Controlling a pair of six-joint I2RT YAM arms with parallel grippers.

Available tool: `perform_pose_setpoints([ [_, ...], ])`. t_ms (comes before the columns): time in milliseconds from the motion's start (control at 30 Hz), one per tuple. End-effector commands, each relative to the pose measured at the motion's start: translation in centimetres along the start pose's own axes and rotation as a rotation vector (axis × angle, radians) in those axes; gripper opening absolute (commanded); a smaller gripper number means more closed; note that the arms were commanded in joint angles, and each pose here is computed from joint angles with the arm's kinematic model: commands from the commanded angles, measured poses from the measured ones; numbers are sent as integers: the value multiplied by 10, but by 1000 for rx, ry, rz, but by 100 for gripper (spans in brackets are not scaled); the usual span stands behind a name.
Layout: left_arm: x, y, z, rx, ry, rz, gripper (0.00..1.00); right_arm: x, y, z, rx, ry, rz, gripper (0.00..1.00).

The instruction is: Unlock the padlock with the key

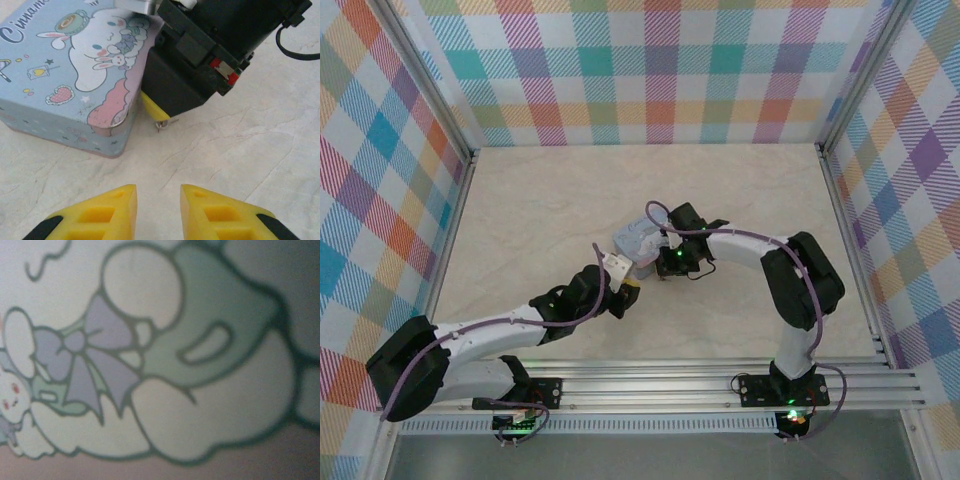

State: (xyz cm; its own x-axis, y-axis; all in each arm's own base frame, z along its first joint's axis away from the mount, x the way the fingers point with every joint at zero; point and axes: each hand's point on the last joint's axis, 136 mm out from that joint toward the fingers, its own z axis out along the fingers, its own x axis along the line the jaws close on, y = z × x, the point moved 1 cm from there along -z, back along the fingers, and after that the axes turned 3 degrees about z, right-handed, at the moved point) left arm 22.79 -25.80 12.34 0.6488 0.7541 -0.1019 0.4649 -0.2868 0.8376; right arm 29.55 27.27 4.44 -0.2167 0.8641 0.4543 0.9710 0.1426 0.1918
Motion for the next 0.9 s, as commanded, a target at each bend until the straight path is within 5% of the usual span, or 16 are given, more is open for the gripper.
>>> perform_pose_setpoints([
  [0,8,-7,-7,21,32,-30,29,-19,-8,17,31,-71,-39,9],
  [300,13,-12,-14,22,53,-45,28,-23,-6,13,0,-93,-36,21],
  [867,13,-14,-9,37,55,-36,24,-13,1,-2,-40,-77,-41,26],
])
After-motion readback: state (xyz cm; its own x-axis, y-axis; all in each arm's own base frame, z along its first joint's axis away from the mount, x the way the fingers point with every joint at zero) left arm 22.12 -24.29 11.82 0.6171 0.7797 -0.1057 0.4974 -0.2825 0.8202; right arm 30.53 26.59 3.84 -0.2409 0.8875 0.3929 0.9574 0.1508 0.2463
